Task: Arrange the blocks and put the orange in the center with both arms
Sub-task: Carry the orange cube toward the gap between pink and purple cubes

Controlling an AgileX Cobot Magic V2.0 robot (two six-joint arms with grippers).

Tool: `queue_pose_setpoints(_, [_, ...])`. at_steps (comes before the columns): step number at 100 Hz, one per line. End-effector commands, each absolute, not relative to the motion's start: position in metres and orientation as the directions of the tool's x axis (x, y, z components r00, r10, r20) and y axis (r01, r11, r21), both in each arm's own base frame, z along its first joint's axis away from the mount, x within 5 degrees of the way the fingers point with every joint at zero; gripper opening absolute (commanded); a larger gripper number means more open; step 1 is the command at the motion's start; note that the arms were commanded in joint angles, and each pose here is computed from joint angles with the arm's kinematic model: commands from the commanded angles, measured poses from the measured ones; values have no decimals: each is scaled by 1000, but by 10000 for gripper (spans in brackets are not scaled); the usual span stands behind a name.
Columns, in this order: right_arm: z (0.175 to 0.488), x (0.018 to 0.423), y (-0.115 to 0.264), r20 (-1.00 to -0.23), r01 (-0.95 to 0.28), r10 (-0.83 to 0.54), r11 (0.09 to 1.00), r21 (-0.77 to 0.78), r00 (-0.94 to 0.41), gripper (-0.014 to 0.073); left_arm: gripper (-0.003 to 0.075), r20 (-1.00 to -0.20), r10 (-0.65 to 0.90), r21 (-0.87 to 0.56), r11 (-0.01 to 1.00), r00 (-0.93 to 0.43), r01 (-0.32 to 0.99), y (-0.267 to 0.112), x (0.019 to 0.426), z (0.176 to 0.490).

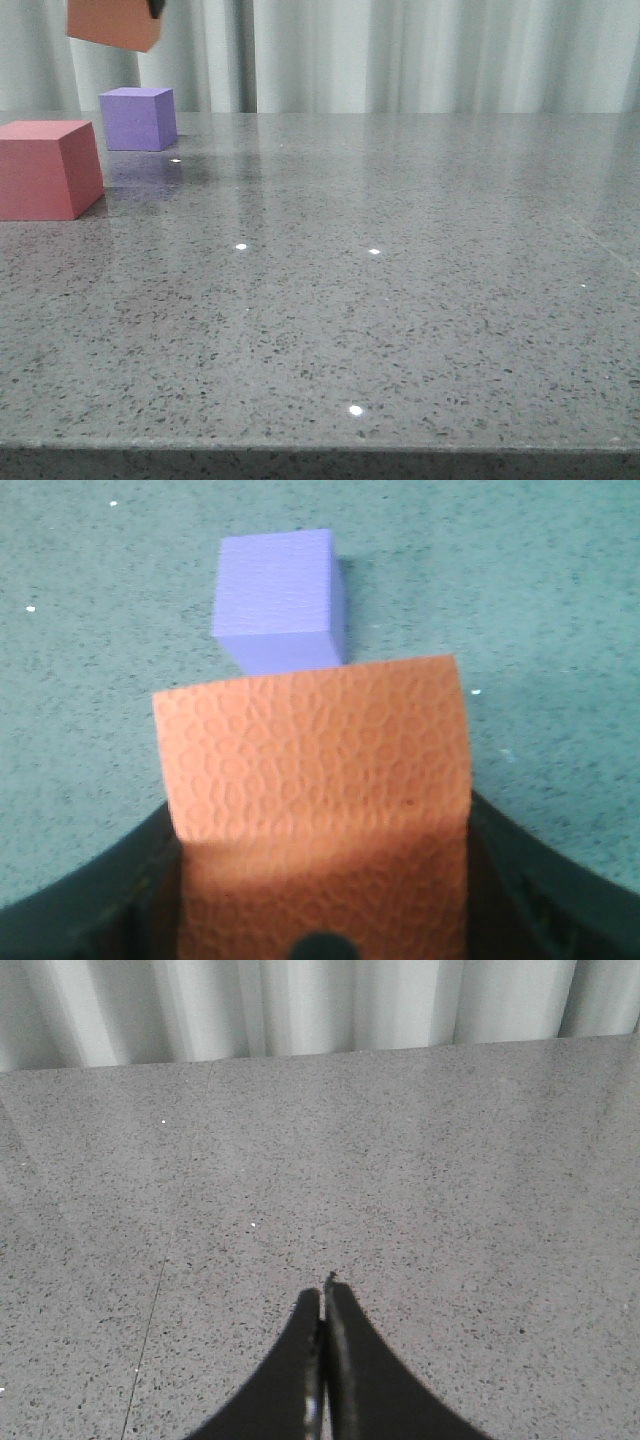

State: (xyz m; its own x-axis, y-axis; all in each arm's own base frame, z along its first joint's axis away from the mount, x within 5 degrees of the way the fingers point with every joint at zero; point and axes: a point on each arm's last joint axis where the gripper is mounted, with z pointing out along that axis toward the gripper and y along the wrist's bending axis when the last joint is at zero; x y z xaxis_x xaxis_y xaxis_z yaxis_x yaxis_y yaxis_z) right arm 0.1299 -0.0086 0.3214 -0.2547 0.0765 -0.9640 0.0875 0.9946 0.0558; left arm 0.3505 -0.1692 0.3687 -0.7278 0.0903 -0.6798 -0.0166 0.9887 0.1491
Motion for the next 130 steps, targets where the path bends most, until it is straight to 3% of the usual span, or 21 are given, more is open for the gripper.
queue_pose_setpoints(1, [337,131,-9,-986,80,46,996,34,-160,-69,-11,-739,69,93,996,-670,1,-148,347,401])
queue_pose_setpoints(34, [337,131,-9,-986,80,46,996,34,-160,-69,-11,-718,14,-2,1000,-696,23,-101,372,386])
queue_pose_setpoints(86, [337,131,-9,-986,80,46,996,34,-160,-69,-11,-721,39,-30,996,-692,87,-105,379,344])
queue_pose_setpoints(130, [337,131,-9,-986,80,46,996,34,-160,-69,-11,-736,34,-43,994,-676,97,-107,381,339])
